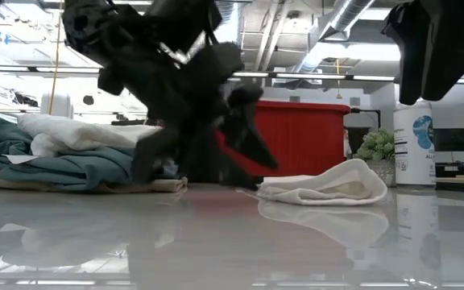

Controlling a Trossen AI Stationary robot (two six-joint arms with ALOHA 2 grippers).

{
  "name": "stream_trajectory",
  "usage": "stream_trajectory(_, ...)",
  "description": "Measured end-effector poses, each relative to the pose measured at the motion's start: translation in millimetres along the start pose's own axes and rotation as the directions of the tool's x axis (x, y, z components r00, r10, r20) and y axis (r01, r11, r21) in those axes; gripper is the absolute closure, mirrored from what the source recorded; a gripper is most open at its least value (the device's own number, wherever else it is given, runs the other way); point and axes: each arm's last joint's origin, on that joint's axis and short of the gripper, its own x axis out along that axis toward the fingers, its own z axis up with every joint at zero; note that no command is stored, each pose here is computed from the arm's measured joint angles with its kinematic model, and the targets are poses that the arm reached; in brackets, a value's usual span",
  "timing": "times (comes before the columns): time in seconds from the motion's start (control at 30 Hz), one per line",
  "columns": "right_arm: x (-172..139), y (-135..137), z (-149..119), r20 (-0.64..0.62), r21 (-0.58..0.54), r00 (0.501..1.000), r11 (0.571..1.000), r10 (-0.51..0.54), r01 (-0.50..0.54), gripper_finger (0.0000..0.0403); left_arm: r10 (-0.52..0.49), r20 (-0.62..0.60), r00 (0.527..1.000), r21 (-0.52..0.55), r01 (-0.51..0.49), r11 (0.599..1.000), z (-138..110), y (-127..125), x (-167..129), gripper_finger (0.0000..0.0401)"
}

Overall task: Fold Laundry from Bin
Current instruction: Fold the white underwear in the red bin

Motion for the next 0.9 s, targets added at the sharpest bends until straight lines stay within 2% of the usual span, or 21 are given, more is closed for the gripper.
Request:
stream_trajectory(0.27,-1.8,3.7,-4.1,0.003,0.033,1.000,0.999,0.006,-0.006,0.0140,0.093,-0.106,0.990,0.022,-0.091,0.996,-1.7,7.7,10.5,0.0200)
stream_trajectory(0.57,-2.9,5.7,-6.9,0.003,0.020,1.000,1.000,0.005,-0.006,0.0140,0.078,-0.127,0.989,0.039,-0.074,0.997,-5.1,9.4,9.3,0.0208)
stream_trajectory(0.67,-2.8,5.4,-6.6,0.003,0.021,1.000,1.000,0.005,-0.005,0.0140,0.076,-0.129,0.989,0.044,-0.071,0.997,-5.3,9.3,9.3,0.0237)
stream_trajectory(0.9,-2.9,5.6,-6.8,0.003,0.020,1.000,1.000,0.006,-0.006,0.0140,0.119,-0.165,0.979,0.078,-0.108,0.991,-6.2,10.3,9.0,0.0342)
